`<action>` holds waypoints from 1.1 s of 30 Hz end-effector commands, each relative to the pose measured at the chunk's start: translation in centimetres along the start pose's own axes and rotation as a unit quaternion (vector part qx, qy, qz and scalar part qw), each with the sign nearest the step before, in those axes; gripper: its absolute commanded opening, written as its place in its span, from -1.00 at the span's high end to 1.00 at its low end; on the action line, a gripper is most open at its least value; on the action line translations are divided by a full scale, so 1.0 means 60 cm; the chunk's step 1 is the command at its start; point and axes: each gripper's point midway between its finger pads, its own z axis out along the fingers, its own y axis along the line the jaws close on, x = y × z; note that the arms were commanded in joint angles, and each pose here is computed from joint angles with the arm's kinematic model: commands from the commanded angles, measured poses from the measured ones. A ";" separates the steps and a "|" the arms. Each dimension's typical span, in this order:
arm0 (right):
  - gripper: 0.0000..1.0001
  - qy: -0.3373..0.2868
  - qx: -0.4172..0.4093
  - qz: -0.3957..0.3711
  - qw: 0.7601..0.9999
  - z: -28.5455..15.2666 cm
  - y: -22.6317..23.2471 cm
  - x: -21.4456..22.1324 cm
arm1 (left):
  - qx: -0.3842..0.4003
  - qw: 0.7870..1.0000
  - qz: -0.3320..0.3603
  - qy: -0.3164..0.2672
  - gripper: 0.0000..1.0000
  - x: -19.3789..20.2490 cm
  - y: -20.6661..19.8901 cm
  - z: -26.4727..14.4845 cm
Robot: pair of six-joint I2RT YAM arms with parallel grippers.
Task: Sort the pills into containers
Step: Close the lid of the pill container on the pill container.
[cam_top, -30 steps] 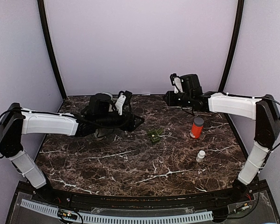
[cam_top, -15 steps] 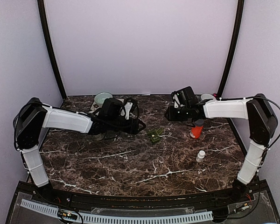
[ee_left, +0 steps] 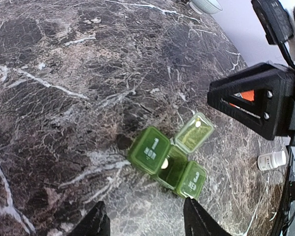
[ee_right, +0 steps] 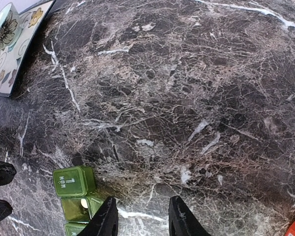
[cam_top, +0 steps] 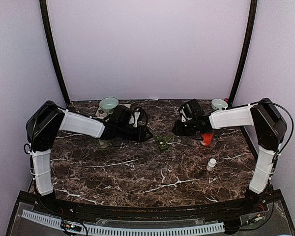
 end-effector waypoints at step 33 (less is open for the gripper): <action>0.29 0.024 -0.010 0.007 1.000 0.030 0.012 0.044 | 0.037 0.997 -0.006 0.067 -0.02 0.011 -0.002 0.057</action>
